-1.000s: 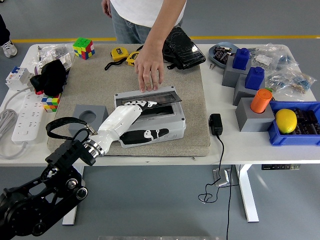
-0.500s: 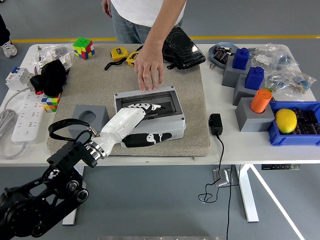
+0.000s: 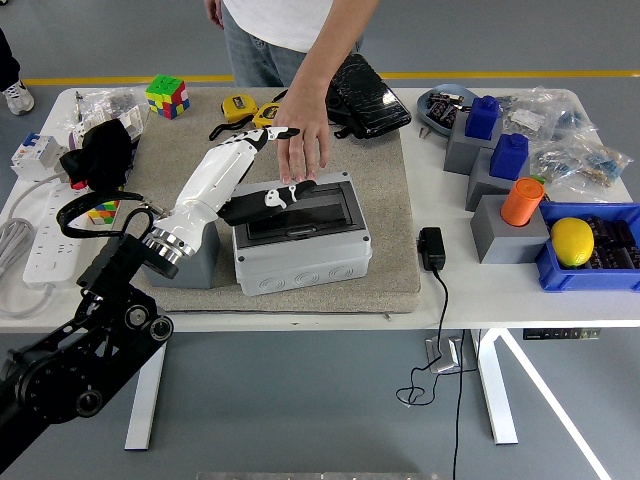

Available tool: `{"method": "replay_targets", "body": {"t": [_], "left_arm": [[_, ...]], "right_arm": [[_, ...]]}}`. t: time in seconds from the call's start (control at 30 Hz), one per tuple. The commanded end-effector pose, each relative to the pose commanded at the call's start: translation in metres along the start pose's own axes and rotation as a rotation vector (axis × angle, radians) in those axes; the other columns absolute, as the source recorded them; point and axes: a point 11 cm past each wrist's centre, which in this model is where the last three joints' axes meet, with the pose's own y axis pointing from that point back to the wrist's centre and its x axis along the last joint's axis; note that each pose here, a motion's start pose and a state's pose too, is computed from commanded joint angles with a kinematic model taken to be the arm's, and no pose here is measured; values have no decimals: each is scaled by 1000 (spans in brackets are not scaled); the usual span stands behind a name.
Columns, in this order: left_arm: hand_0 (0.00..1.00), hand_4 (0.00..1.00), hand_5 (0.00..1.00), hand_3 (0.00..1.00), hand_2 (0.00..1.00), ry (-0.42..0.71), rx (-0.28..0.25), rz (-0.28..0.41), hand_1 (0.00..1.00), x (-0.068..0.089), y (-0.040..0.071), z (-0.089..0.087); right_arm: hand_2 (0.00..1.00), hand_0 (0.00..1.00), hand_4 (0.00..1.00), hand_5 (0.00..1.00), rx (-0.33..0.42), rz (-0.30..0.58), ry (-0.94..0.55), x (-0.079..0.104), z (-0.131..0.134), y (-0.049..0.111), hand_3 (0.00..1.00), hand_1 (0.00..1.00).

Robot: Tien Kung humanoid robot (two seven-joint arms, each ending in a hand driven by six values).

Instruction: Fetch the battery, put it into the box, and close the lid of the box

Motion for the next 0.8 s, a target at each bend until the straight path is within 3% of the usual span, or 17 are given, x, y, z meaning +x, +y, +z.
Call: {"method": "replay_targets", "body": {"t": [0.2, 0.4, 0.6, 0.8], "left_arm": [[978, 998, 998, 939, 970, 167, 43, 122, 998, 35, -2, -30], [993, 998, 998, 948, 975, 390, 78, 226, 998, 60, 7, -55], [990, 998, 998, 951, 975, 574, 105, 307, 998, 74, 20, -73], [987, 998, 998, 951, 973, 671, 135, 356, 998, 78, 34, -87]], "right_arm": [[807, 841, 998, 998, 0, -4, -4, -3, 0, 0, 850, 847], [808, 841, 998, 998, 2, -6, -7, -3, -1, 0, 850, 847], [808, 842, 998, 998, 2, -8, -9, -4, -1, 1, 850, 846], [808, 841, 998, 998, 2, -8, -9, -4, -1, 1, 850, 846]]}}
